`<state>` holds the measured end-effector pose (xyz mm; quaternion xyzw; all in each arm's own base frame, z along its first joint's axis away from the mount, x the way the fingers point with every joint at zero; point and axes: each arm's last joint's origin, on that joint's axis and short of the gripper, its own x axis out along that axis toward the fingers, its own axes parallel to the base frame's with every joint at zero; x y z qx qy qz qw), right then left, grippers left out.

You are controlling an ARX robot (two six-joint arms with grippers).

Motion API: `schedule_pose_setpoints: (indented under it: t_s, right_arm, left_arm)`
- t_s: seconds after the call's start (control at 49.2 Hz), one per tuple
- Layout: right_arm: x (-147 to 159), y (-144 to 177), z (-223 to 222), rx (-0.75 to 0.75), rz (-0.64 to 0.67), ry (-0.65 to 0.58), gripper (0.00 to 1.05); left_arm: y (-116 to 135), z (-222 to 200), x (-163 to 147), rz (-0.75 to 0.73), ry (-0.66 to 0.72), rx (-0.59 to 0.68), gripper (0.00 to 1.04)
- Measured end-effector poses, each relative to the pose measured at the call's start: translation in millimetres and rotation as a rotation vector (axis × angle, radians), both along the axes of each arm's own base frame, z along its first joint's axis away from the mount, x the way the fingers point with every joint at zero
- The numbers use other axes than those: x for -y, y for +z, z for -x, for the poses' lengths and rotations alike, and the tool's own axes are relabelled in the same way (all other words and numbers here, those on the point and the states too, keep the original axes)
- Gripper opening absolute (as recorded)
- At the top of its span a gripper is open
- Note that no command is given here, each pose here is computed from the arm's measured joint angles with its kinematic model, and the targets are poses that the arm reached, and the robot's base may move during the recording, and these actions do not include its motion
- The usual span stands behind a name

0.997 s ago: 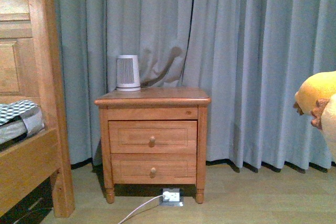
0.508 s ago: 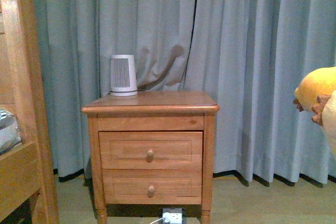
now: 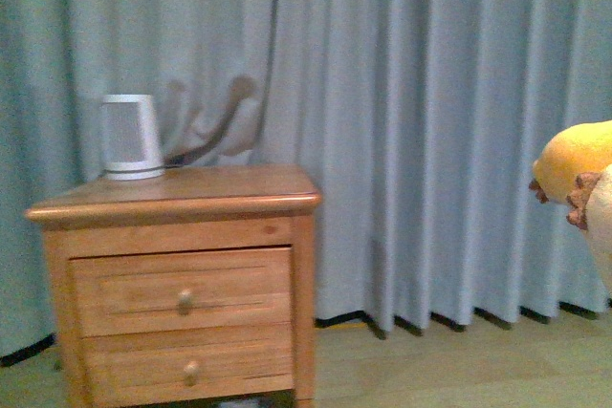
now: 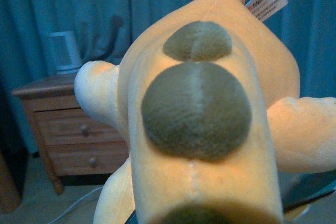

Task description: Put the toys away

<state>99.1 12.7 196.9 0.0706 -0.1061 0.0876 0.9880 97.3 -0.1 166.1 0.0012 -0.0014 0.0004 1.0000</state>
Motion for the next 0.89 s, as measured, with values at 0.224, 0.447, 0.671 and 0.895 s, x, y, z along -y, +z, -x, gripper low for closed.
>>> schedule_pose_setpoints:
  t_s: [0.224,0.447,0.671,0.895]
  right_arm:
    - [0.0,-0.2,-0.1,-0.001,0.001,0.0,0.07]
    - [0.0,0.0,0.0,0.0,0.0,0.0,0.07]
    - [0.0,-0.2,-0.1,-0.001,0.001,0.0,0.07]
    - [0.0,-0.2,-0.1,-0.001,0.0,-0.001,0.07]
  left_arm:
    - [0.2,0.0,0.1,0.0,-0.003,0.001,0.98]
    - [0.3,0.1,0.1,0.0,0.0,0.002,0.98]
    - [0.3,0.1,0.2,0.0,-0.003,0.002,0.98]
    - [0.3,0.1,0.1,0.0,0.0,0.002,0.98]
